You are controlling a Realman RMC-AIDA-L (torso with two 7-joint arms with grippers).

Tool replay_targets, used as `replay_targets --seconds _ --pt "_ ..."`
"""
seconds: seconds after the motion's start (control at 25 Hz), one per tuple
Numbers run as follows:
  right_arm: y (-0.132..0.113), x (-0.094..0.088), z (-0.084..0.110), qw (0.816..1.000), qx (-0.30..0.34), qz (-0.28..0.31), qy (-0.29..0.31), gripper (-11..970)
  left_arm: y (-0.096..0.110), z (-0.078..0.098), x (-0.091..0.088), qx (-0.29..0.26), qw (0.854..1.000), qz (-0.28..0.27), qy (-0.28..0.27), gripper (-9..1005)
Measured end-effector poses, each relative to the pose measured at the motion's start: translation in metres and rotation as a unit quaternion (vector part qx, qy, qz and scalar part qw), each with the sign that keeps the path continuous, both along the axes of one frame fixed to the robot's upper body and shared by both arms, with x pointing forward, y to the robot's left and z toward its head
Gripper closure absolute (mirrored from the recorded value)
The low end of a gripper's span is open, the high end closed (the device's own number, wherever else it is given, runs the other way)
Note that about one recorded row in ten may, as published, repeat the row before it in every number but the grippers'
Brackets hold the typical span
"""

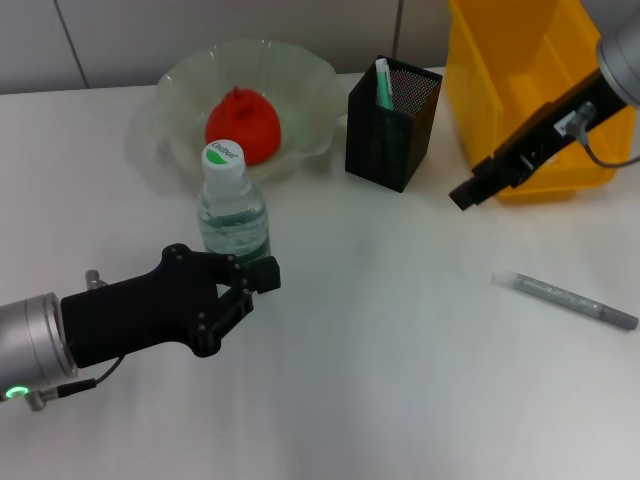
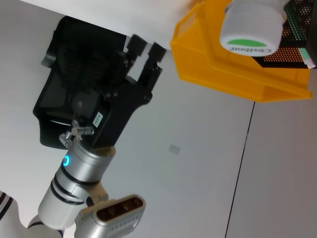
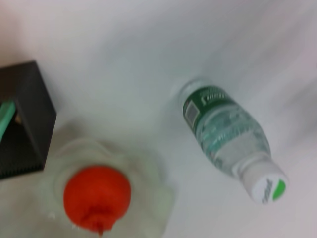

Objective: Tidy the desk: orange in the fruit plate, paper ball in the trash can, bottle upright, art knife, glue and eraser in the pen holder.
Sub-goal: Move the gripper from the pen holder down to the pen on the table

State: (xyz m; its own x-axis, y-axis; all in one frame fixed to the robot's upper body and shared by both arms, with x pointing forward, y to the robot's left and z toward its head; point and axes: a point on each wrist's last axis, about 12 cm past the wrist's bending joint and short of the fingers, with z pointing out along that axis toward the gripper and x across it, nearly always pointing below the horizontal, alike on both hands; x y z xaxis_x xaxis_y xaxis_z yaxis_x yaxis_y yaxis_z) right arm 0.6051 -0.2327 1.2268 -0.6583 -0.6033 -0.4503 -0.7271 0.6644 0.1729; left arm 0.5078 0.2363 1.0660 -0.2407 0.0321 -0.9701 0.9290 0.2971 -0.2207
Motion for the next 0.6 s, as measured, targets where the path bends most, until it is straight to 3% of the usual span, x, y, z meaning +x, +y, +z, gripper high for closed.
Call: replay_targets --seconds 0.36,0.6 --pt "-0.012 -0.006 -0.024 0.998 -0.043 -0.008 0.043 474 0.0 -0.001 -0.001 0.001 1.0 0.001 -0.002 982" --pt "-0.017 -0.008 -0.028 0.997 -0.063 0.002 0.041 475 0.0 -0.002 -0.002 0.0 1.0 0.001 -0.002 981"
